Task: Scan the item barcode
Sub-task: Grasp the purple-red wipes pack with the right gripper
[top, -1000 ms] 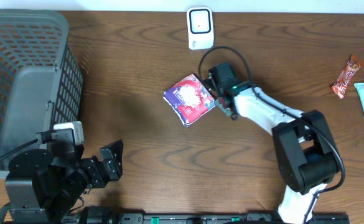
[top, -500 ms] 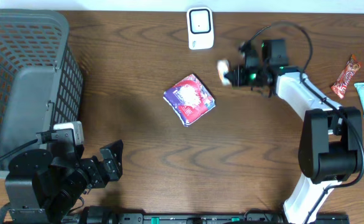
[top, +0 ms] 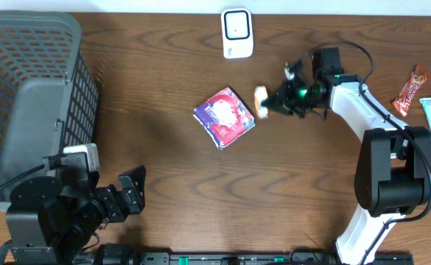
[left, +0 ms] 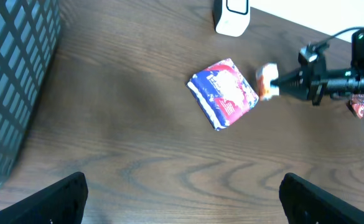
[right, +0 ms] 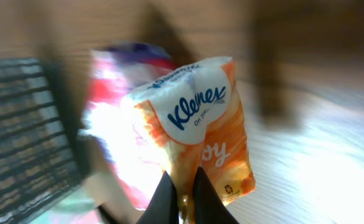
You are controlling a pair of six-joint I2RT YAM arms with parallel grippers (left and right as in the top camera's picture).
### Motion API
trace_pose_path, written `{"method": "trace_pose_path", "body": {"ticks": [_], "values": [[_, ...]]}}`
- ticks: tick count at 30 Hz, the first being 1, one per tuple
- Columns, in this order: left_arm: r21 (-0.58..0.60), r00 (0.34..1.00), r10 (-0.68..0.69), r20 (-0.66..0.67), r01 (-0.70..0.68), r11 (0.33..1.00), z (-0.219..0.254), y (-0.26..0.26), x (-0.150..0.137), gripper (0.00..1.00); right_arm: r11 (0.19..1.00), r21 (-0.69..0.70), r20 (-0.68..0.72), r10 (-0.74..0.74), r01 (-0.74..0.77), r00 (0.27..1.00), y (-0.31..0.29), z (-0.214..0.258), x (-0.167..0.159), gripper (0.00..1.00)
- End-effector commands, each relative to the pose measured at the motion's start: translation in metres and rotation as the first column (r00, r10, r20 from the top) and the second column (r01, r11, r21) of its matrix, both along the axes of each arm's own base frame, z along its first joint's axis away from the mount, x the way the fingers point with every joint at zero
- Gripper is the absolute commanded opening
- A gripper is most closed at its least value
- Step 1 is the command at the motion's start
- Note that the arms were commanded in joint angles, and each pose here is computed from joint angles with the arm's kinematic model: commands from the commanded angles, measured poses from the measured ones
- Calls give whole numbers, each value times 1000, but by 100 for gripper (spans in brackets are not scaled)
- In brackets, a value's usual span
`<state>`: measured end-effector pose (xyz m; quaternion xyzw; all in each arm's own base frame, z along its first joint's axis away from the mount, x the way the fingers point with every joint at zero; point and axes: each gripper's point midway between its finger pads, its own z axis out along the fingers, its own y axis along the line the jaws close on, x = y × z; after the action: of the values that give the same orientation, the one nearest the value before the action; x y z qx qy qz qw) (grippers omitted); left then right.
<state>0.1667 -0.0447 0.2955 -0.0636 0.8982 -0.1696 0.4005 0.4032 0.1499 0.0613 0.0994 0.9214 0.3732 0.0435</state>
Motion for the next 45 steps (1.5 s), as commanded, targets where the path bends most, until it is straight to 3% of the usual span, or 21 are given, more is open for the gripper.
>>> {"method": "trace_pose_path", "body": {"ticks": [1,2,3,4,6,12,19,25,28,30,36,45], "values": [[-8,1000,-8,14,8,1000,5,-2,-1,98,975,-221,28,-3,9,1000,-33,-22,2,10],[-8,1000,-8,14,8,1000,5,-2,-1,98,970,-241,27,-8,14,1000,-36,-24,2,16],[-8,1000,-8,14,8,1000,5,-2,-1,98,966,-259,30,-12,19,999,-39,-25,3,34],[-8,1000,-8,14,8,1000,5,-2,-1,98,964,-265,32,-13,21,999,-40,-24,4,41],[-8,1000,-8,14,8,1000,5,-2,-1,98,964,-264,39,-13,23,999,-39,-22,6,46],[-8,1000,-8,14,8,1000,5,-2,-1,98,945,-328,65,9,12,998,-44,-5,17,47],[-8,1000,-8,14,8,1000,5,-2,-1,98,857,-515,97,79,-18,992,-42,5,21,45],[-8,1000,-8,14,8,1000,5,-2,-1,98,835,-541,105,183,-98,978,0,4,10,36],[-8,1000,-8,14,8,1000,5,-2,-1,98,792,-600,113,224,-113,968,11,2,5,36],[-8,1000,-8,14,8,1000,5,-2,-1,98,767,-630,127,255,-120,959,21,2,4,44],[-8,1000,-8,14,8,1000,5,-2,-1,98,764,-625,176,341,-163,924,63,6,-4,89],[-8,1000,-8,14,8,1000,5,-2,-1,98,780,-615,264,342,-115,902,75,13,13,85]]}}
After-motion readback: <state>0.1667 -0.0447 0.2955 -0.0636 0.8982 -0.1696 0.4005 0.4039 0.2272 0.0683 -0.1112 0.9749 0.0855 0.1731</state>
